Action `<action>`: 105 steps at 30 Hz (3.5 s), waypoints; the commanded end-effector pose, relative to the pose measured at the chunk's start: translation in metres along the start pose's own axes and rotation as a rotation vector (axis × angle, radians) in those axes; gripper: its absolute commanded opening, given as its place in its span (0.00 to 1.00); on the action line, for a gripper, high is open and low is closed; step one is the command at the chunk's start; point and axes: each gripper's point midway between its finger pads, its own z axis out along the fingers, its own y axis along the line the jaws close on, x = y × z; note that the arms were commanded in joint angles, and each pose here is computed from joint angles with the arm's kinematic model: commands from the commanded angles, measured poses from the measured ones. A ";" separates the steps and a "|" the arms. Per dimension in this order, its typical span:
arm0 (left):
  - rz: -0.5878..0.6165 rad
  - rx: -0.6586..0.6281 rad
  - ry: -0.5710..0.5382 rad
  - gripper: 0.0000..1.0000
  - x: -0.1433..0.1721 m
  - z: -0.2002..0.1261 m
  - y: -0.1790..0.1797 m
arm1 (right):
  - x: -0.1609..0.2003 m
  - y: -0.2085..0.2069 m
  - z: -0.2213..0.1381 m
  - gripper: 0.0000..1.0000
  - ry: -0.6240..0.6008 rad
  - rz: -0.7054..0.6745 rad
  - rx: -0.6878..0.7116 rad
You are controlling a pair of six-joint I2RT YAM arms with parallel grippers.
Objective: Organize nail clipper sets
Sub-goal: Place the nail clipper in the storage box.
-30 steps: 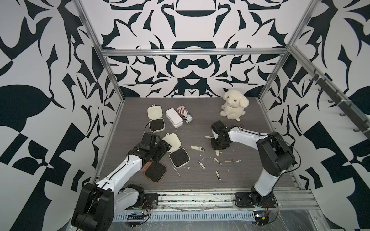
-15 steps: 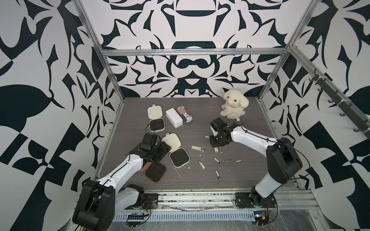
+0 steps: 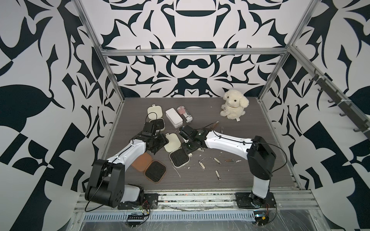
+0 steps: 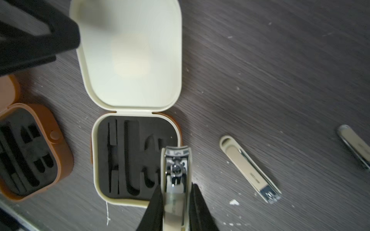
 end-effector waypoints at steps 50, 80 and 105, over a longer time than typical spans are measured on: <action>-0.037 0.121 0.135 0.67 -0.009 0.041 -0.018 | -0.007 0.053 0.030 0.00 -0.076 -0.036 -0.072; -0.047 0.080 0.130 0.65 -0.012 0.047 -0.009 | 0.019 0.042 0.054 0.00 -0.019 -0.067 -0.052; -0.132 -0.058 0.110 0.63 -0.018 0.056 0.039 | 0.105 0.025 0.058 0.00 0.258 -0.006 -0.016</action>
